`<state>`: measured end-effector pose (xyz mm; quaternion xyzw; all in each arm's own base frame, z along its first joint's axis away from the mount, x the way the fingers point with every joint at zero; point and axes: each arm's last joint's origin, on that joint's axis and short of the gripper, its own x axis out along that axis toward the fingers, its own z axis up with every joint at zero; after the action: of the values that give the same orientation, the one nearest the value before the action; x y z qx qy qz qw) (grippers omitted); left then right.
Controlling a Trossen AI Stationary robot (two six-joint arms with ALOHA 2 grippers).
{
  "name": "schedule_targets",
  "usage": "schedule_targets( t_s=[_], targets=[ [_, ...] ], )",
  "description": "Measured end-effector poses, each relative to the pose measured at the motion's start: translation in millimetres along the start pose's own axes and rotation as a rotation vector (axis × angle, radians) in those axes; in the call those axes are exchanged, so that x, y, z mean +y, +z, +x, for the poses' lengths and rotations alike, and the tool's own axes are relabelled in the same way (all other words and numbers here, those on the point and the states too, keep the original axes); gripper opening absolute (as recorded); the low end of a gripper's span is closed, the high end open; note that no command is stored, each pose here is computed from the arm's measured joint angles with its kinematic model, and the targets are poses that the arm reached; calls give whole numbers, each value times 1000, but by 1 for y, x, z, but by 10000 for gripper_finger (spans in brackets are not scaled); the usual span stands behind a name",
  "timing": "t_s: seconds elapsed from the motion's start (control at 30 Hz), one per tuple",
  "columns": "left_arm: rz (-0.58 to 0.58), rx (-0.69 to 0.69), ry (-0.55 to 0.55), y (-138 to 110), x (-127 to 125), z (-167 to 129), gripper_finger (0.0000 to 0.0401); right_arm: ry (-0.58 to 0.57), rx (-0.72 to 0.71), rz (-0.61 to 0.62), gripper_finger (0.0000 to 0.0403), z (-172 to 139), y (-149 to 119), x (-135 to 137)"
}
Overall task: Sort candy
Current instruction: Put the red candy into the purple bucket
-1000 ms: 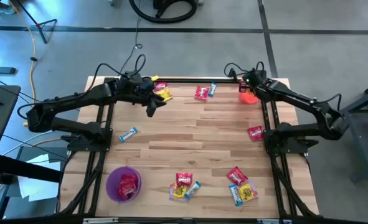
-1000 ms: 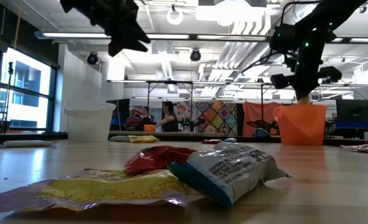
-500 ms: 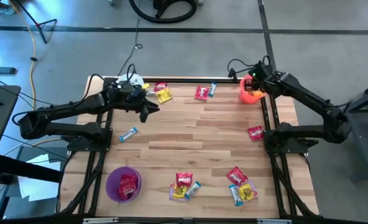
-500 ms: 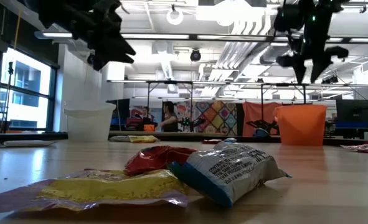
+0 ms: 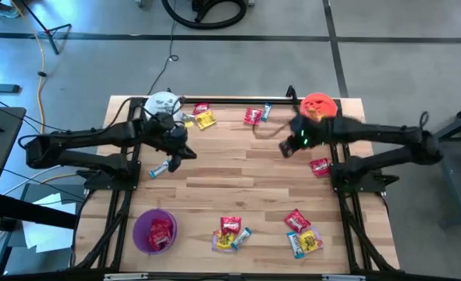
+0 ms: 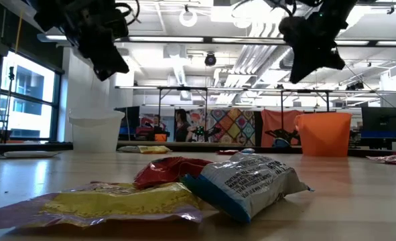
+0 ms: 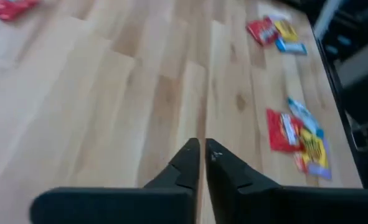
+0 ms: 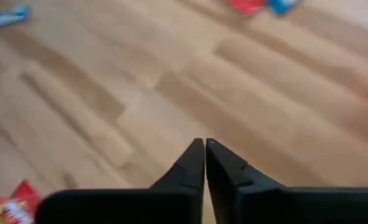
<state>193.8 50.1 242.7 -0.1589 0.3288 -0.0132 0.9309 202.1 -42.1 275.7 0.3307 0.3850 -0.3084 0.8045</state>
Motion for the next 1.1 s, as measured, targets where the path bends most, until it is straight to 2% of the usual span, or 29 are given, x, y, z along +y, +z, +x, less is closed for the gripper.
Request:
schedule_targets(
  t_s=[0.2,0.33,0.47,0.67,0.83,1.1],
  targets=[
    [61,70,-23,1,-16,16,1,94,-33,70,16,25,-50,21],
    [116,119,-15,11,-42,29,1,147,-13,59,2,39,-79,22],
    [112,162,11,19,-74,45,1,168,-13,37,4,48,-97,19],
    [153,311,54,14,-123,85,1,188,-12,-52,1,48,-110,21],
    [197,355,59,14,-154,121,13,194,-22,-111,1,47,-112,22],
    [205,401,22,21,-174,163,81,185,-53,-156,0,47,-111,22]
  ],
)
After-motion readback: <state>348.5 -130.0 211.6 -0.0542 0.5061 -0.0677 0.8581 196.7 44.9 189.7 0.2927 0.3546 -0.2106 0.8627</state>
